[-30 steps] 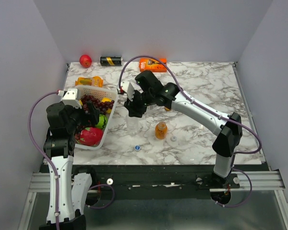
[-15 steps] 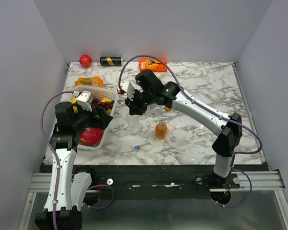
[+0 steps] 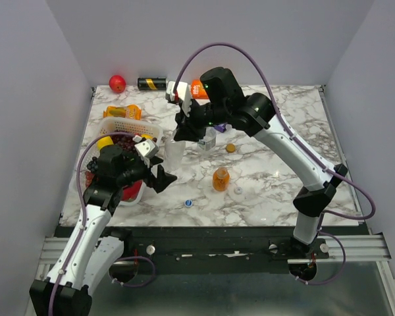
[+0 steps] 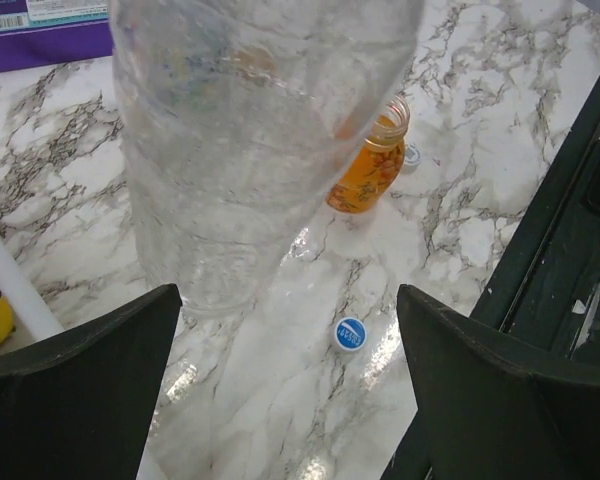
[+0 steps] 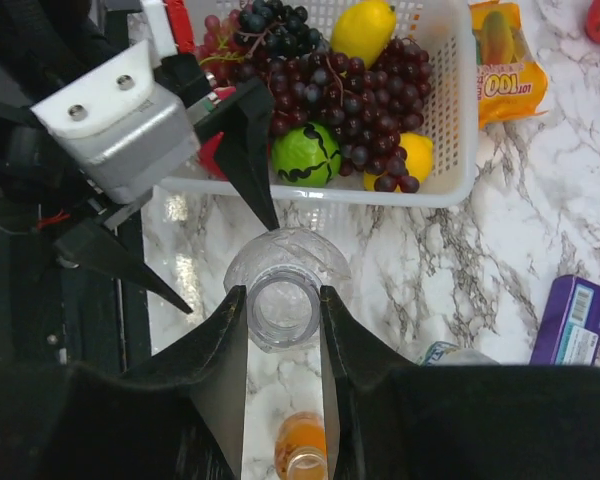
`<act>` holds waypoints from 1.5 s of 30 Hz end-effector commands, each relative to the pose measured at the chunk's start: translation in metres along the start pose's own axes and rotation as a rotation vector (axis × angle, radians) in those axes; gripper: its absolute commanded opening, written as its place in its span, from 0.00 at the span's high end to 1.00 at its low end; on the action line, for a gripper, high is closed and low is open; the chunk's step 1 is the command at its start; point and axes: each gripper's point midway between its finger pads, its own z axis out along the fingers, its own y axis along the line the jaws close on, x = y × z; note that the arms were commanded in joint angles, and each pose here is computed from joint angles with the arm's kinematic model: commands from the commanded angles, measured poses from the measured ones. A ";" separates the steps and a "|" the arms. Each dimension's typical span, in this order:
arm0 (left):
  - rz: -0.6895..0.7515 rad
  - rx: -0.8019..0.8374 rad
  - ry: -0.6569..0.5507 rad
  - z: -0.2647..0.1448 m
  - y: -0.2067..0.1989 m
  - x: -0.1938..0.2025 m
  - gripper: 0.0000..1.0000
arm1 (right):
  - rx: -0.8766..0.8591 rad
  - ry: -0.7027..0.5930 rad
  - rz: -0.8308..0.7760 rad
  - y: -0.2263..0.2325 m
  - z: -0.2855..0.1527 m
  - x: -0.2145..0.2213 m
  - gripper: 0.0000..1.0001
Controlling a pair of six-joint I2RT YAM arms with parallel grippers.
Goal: Screw on the bottle caps
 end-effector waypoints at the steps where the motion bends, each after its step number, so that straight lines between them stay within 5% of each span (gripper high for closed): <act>1: 0.074 -0.019 -0.065 0.013 0.012 -0.018 0.01 | -0.094 0.015 0.080 0.021 -0.007 0.001 1.00; 16: 0.113 0.142 -0.064 0.027 -0.014 -0.010 0.08 | -0.226 -0.061 0.095 0.044 -0.011 -0.020 0.99; 29: 0.109 0.134 -0.069 0.023 -0.017 -0.014 0.43 | -0.234 -0.038 0.116 0.044 -0.003 -0.011 0.99; 31: 0.091 0.101 -0.050 0.022 -0.012 -0.011 0.50 | -0.200 -0.029 0.108 0.040 -0.007 -0.010 0.86; 33: 0.085 0.023 -0.044 0.017 -0.002 -0.014 0.53 | -0.176 -0.029 0.061 0.033 -0.017 -0.009 0.59; 37: 0.002 -0.244 -0.023 -0.007 0.032 -0.011 0.89 | -0.030 -0.047 -0.028 0.007 -0.051 -0.004 0.39; 39: -0.029 -0.350 -0.059 -0.023 0.043 -0.020 0.97 | 0.009 -0.010 -0.105 0.003 -0.058 0.021 0.30; 42: -0.099 -0.469 -0.124 -0.046 0.058 -0.033 1.00 | -0.015 0.067 -0.188 0.009 -0.050 0.065 0.26; 45: -0.155 -0.543 -0.209 -0.064 0.070 -0.054 1.00 | -0.116 0.143 -0.205 0.021 -0.027 0.104 0.08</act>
